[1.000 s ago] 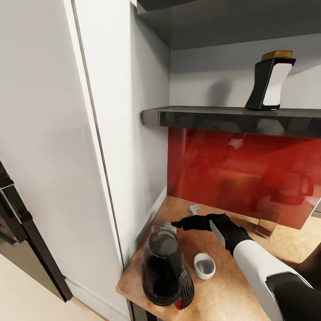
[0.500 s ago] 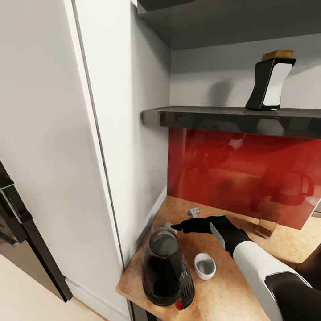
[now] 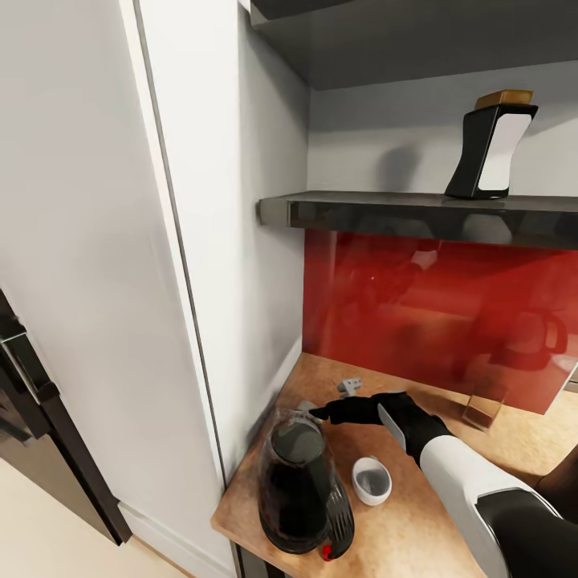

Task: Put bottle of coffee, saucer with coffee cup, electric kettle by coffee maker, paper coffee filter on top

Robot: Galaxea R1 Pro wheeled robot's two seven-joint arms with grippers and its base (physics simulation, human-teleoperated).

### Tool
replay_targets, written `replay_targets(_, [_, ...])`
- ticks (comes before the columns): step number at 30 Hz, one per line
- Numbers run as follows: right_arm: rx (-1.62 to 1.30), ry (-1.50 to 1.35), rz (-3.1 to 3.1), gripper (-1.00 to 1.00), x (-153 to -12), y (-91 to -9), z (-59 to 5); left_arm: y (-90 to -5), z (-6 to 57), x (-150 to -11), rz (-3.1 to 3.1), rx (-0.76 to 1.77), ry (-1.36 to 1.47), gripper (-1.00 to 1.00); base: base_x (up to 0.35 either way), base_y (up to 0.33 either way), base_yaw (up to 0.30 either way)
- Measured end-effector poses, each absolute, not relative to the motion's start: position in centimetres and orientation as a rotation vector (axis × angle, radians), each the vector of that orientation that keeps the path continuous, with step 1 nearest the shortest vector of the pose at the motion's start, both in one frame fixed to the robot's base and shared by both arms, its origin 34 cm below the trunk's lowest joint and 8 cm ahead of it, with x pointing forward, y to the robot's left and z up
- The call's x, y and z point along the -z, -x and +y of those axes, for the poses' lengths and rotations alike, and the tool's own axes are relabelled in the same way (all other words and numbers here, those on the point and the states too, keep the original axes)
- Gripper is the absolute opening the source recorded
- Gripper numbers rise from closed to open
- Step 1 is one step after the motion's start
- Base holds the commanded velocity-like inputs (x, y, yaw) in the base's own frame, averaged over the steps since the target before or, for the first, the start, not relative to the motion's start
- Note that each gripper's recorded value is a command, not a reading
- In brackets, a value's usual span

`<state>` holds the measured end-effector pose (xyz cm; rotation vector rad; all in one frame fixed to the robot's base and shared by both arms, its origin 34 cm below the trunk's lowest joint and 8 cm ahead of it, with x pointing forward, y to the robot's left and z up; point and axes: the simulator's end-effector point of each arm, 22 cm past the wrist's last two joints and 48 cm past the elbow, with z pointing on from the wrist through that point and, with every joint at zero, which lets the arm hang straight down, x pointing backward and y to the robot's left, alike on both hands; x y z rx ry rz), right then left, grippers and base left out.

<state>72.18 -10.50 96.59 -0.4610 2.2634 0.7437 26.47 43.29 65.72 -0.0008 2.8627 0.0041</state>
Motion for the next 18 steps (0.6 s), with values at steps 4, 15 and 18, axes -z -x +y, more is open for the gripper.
replay_targets(4, [-0.734,0.47,2.267,1.0,-96.38,-72.13,-10.6,-26.48,43.29,-65.71,2.863,-0.004,0.002,1.0,0.0,0.102,0.0])
replay_targets(15, [-0.727,0.474,2.276,1.0,-96.0,-71.97,-10.72,-26.48,43.29,-65.71,2.863,-0.004,0.002,1.0,0.0,0.063,0.0])
replay_targets(18, [-0.728,0.472,2.278,1.0,-95.92,-71.92,-10.74,-26.47,43.28,-65.7,2.863,-0.004,0.001,1.0,0.0,0.0,0.0])
